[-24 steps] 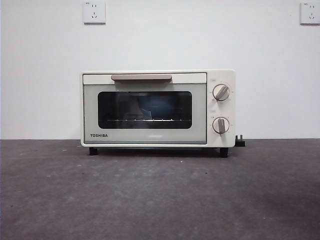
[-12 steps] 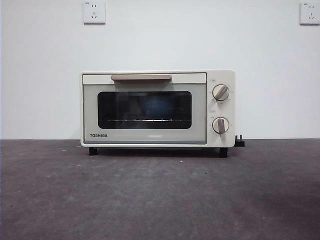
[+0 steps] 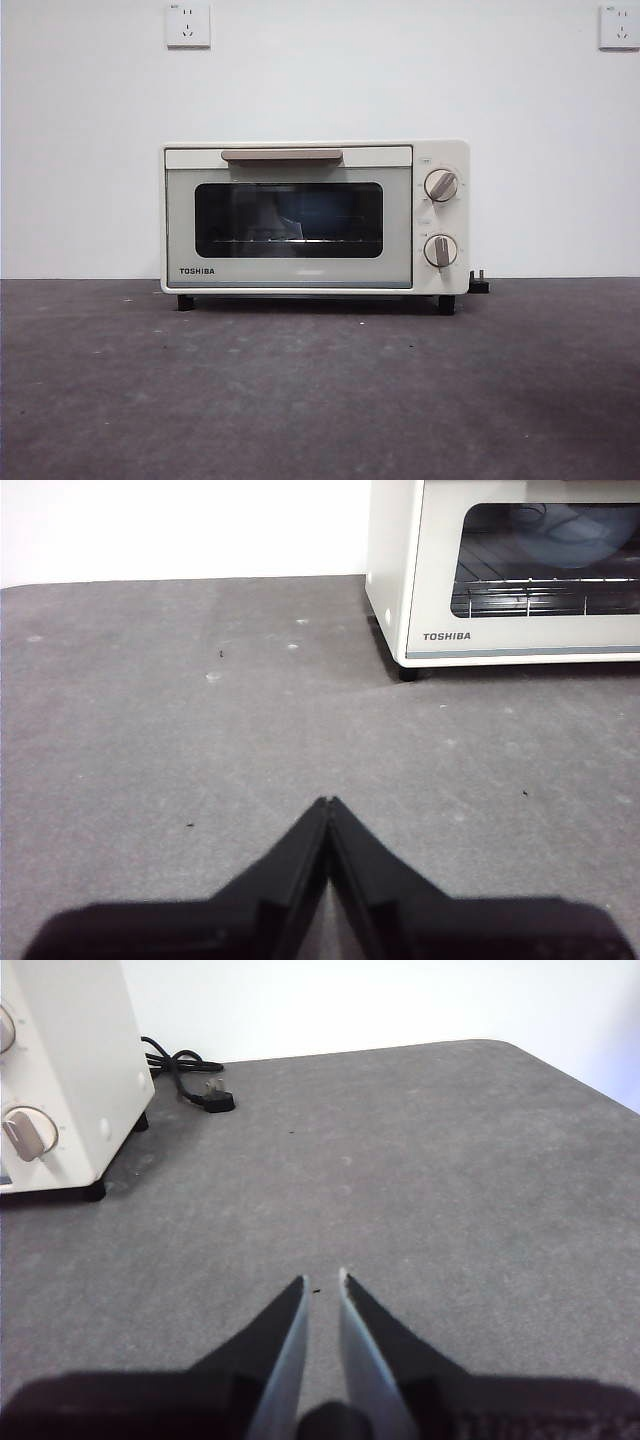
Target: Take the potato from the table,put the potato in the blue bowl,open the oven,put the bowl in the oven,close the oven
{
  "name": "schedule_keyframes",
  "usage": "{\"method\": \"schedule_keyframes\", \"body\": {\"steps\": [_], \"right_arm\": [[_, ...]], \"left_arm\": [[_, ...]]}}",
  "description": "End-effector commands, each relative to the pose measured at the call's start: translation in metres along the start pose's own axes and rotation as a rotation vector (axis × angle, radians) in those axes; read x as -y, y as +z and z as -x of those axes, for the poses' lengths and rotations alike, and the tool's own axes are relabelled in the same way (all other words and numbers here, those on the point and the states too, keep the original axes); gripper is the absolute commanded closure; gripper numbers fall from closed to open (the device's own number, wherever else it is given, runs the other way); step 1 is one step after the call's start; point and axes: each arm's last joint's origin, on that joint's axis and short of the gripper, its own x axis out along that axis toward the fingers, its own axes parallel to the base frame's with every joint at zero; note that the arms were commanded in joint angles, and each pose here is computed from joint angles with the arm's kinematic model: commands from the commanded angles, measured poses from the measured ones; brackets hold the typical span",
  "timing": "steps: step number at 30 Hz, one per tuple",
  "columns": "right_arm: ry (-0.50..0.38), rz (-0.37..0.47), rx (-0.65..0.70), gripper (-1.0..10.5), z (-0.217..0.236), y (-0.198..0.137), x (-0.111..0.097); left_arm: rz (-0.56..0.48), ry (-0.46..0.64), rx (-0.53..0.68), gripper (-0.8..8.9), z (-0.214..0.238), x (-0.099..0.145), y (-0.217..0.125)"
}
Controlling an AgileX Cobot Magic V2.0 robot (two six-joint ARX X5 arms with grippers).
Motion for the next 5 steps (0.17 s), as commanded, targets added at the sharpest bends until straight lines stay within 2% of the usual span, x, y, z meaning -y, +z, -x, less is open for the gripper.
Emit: {"method": "schedule_keyframes", "body": {"steps": [1,5], "right_arm": [[-0.006,0.007,-0.006,8.9,-0.0004,-0.0017,0.0002],[-0.006,0.007,-0.006,8.9,-0.0004,-0.0016,0.0002]], "left_arm": [[0.007,0.002,-0.003,8.18,-0.001,-0.0003,-0.0027],[0.007,0.002,-0.003,8.17,-0.001,-0.0003,-0.0027]]}}
